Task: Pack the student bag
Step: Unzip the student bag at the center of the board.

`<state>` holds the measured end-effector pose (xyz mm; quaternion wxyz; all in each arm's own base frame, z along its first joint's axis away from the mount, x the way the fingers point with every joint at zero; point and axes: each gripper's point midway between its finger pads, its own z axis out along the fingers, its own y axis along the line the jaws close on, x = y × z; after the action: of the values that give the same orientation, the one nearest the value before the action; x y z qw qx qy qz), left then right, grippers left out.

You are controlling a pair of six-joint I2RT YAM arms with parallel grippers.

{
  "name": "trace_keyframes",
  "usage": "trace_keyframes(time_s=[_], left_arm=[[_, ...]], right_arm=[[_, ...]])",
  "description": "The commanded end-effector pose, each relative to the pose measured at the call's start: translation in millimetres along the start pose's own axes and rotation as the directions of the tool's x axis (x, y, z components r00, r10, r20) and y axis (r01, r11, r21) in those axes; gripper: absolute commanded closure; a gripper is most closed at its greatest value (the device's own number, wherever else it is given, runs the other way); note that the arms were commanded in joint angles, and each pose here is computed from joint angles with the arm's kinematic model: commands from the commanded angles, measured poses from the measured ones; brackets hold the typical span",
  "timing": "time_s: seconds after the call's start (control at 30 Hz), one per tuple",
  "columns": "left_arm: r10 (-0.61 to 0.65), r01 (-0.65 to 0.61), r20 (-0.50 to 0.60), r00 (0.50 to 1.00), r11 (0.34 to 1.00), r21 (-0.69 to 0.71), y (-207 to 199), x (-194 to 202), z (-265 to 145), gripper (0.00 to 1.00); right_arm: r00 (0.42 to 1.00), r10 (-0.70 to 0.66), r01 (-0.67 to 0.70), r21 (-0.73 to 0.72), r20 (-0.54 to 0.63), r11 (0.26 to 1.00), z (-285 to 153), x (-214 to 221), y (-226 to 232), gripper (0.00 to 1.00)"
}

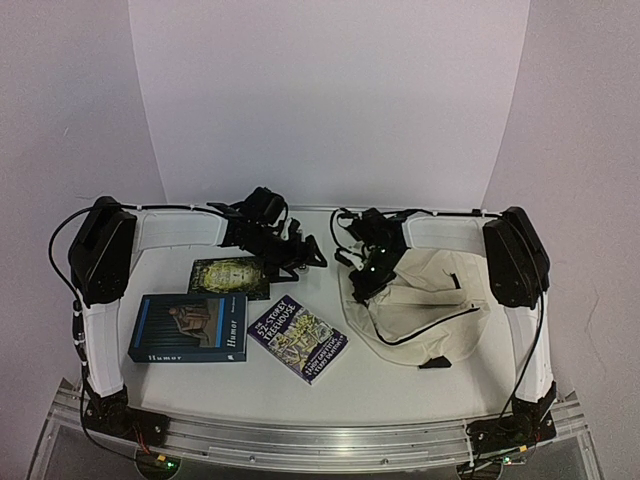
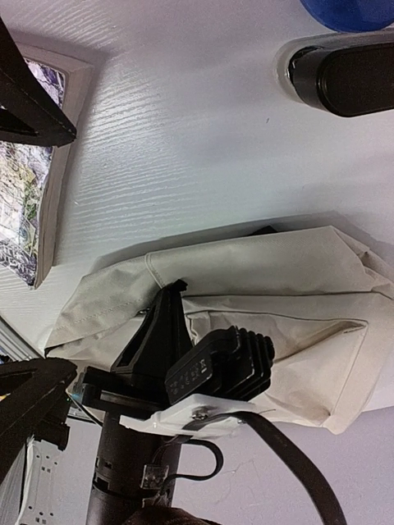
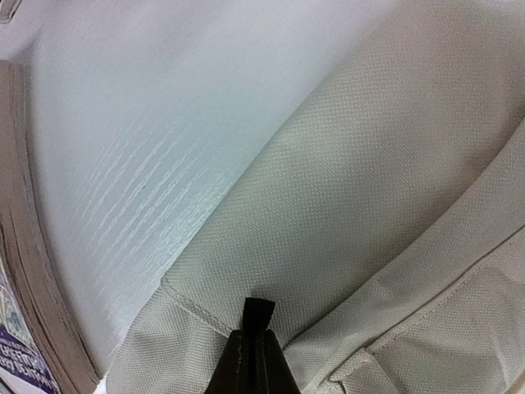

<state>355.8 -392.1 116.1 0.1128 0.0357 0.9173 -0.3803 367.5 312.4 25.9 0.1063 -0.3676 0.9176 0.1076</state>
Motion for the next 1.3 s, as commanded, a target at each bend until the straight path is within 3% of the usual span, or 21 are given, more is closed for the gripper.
trace_keyframes(time_s=[0.0, 0.4, 0.7, 1.27], left_arm=[[0.013, -0.013, 0.024, 1.000, 1.000, 0.005, -6.1, -2.6, -7.0, 0.10], [-0.005, 0.005, 0.014, 1.000, 1.000, 0.024, -6.8, -5.7, 4.0, 0.13], [-0.047, 0.048, -0.014, 0.999, 0.995, 0.089, -12.1, -7.8, 21.5, 0.26], [-0.040, 0.046, -0.034, 0.999, 0.983, 0.176, -37.6, -11.6, 47.7, 0.27]], right_arm=[[0.999, -0.010, 0.011, -0.031, 0.036, 0.999, -12.2, -10.3, 9.9, 1.00], [0.972, -0.006, 0.031, -0.101, 0.234, 0.994, -97.9, -49.3, 34.0, 1.00], [0.955, -0.005, 0.051, -0.148, 0.298, 0.988, -128.6, -56.6, 45.5, 1.00], [0.960, -0.026, 0.103, -0.267, 0.277, 0.958, -122.6, -43.2, 66.2, 1.00]])
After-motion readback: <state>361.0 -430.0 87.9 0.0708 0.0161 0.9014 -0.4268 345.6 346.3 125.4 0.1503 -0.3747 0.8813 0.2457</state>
